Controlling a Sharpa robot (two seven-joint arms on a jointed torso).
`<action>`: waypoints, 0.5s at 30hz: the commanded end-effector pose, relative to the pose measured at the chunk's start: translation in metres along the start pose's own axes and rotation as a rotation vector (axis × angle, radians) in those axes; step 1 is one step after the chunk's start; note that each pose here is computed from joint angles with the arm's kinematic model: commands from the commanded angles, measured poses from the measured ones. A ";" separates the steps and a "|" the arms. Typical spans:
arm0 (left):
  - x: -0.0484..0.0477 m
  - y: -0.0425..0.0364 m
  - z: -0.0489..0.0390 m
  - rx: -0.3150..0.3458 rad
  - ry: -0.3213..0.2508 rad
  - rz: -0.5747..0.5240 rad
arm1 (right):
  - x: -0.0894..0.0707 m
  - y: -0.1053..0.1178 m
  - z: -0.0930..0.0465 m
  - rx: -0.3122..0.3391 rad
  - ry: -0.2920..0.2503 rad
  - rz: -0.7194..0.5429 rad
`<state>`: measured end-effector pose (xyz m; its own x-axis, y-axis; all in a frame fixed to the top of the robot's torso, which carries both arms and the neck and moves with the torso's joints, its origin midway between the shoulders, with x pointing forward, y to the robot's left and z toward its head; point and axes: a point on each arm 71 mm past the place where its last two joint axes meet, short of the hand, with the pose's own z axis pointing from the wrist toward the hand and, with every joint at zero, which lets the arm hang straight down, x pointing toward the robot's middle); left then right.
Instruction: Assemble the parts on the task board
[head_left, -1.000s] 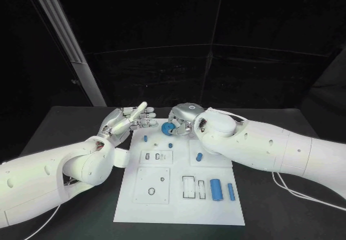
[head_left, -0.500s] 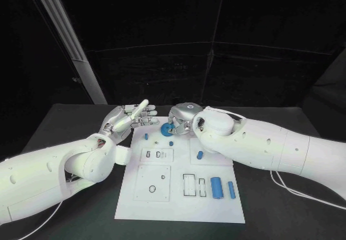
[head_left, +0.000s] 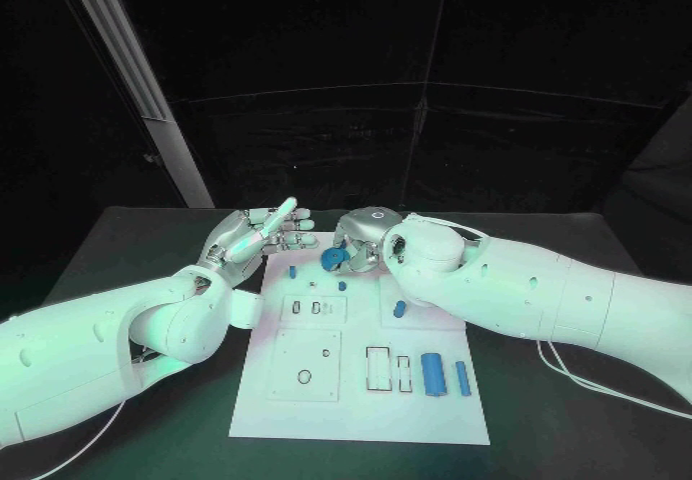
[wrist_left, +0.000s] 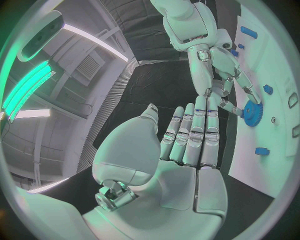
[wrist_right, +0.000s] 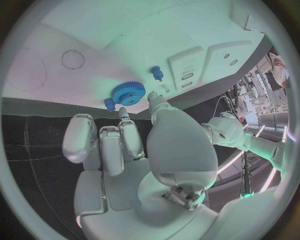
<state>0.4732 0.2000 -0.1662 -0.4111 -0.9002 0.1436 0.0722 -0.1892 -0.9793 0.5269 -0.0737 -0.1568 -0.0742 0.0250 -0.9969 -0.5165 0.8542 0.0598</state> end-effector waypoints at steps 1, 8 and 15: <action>0.0014 -0.0013 0.0004 0.005 0.015 -0.003 | 0.000 -0.002 0.000 0.003 0.012 -0.003; 0.0003 -0.0018 0.0000 0.005 0.013 -0.002 | -0.008 -0.015 -0.009 0.012 -0.094 0.064; -0.0033 -0.0029 -0.0016 0.005 0.005 0.002 | -0.016 -0.053 -0.040 -0.050 -0.162 0.294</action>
<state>0.4732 0.2045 -0.1658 -0.4041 -0.9038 0.1409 0.0734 -0.1855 -0.9799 0.5238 -0.1377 -0.1497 -0.0582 0.1692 -0.9839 -0.4808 0.8590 0.1761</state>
